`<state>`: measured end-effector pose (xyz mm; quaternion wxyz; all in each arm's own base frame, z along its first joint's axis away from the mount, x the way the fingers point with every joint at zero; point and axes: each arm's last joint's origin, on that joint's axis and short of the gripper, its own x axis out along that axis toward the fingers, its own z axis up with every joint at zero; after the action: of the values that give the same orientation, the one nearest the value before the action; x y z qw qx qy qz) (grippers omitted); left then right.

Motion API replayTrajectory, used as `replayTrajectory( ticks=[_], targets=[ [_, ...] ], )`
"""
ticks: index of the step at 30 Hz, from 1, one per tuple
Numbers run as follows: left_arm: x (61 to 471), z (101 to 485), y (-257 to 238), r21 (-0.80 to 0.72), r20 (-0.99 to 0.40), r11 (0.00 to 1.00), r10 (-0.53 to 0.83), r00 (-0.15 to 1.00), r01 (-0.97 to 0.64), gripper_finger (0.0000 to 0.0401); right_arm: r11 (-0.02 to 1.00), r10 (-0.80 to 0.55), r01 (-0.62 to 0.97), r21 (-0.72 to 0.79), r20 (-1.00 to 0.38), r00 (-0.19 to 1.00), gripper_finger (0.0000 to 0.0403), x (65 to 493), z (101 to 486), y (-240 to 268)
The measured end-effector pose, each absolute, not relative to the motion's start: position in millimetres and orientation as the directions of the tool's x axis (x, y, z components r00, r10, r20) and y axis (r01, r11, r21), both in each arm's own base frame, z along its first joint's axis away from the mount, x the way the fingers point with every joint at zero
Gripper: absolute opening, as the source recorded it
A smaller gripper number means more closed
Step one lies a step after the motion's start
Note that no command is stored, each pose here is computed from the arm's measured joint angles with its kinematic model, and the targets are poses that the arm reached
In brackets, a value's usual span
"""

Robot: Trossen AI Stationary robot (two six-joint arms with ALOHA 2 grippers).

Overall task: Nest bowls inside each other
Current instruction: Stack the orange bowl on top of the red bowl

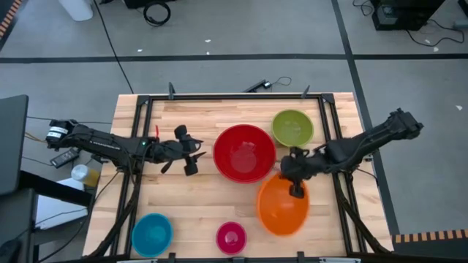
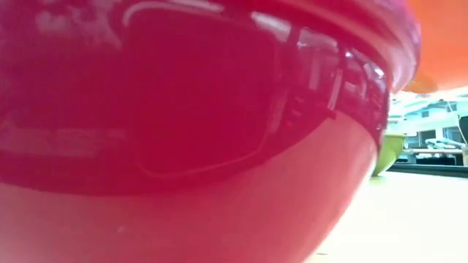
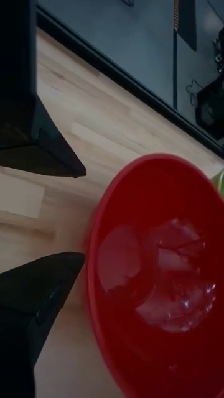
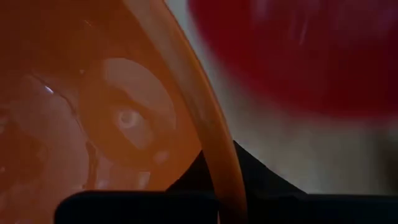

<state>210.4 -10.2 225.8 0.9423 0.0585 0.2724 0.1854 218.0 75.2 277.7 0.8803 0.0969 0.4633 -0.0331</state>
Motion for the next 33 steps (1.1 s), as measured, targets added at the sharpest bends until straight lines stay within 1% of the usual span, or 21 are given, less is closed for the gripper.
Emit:
replayTrajectory(
  ticks=[2, 4, 7, 10, 12, 14, 16, 21, 24, 26, 29, 33],
  targets=[
    [211.2, 226.8, -8.7, 0.205, -0.482, 0.922, 0.386, 0.786, -0.328, 0.0213, 0.983, -0.041, 0.157, 0.095, -0.717, 0.695, 0.0016, 225.7, 294.6, 65.9],
    [211.9, 227.9, -7.6, 0.198, -0.471, 0.921, 0.39, 0.791, -0.336, 0.0213, 0.972, -0.155, 0.228, 0.047, -0.6, 0.785, 0.0018, 236.4, 305.9, 52.9],
    [213.0, 229.6, -7.0, 0.19, -0.455, 0.92, 0.392, 0.8, -0.342, 0.0213, 0.935, -0.296, 0.354, 0.036, -0.473, 0.83, 0.0022, 257.7, 312.0, 28.6],
    [213.3, 230.2, -7.0, 0.193, -0.45, 0.92, 0.392, 0.802, -0.341, 0.0213, 0.889, -0.394, 0.456, 0.051, -0.424, 0.816, 0.0021, 276.9, 306.8, 3.4],
    [213.2, 229.9, -7.0, 0.21, -0.453, 0.92, 0.392, 0.801, -0.331, 0.0213, 0.862, -0.435, 0.506, 0.039, -0.457, 0.776, 0.002, 286.5, 295.0, -13.3],
    [212.7, 229.1, -7.0, 0.216, -0.46, 0.92, 0.392, 0.796, -0.328, 0.0213, 0.842, -0.442, 0.539, 0.031, -0.534, 0.721, 0.002, 292.7, 278.0, -28.5],
    [212.3, 228.4, -6.9, 0.22, -0.467, 0.919, 0.393, 0.792, -0.326, 0.0213, 0.833, -0.411, 0.551, 0.052, -0.607, 0.68, 0.0021, 297.8, 261.9, -40.6],
    [212.0, 227.9, -5.1, 0.223, -0.471, 0.917, 0.4, 0.786, -0.332, 0.0213, 0.826, -0.282, 0.551, 0.124, -0.755, 0.592, 0.0025, 307.1, 225.4, -56.2],
    [212.0, 227.9, -4.9, 0.219, -0.471, 0.916, 0.4, 0.786, -0.336, 0.0213, 0.808, -0.259, 0.578, 0.116, -0.811, 0.525, 0.0032, 305.3, 213.0, -62.1],
    [212.0, 228.0, -4.9, 0.216, -0.471, 0.916, 0.4, 0.786, -0.337, 0.0213, 0.801, -0.259, 0.591, 0.097, -0.834, 0.488, 0.0044, 302.1, 212.9, -65.0],
    [212.2, 227.6, -4.9, 0.216, -0.473, 0.916, 0.4, 0.785, -0.337, 0.0213, 0.804, -0.282, 0.592, 0.055, -0.841, 0.462, 0.0075, 297.2, 222.3, -67.3],
    [212.2, 227.7, -5.0, 0.214, -0.473, 0.917, 0.4, 0.785, -0.337, 0.0213, 0.801, -0.324, 0.598, 0.037, -0.813, 0.484, 0.0129, 287.9, 243.6, -66.3]
  ],
)
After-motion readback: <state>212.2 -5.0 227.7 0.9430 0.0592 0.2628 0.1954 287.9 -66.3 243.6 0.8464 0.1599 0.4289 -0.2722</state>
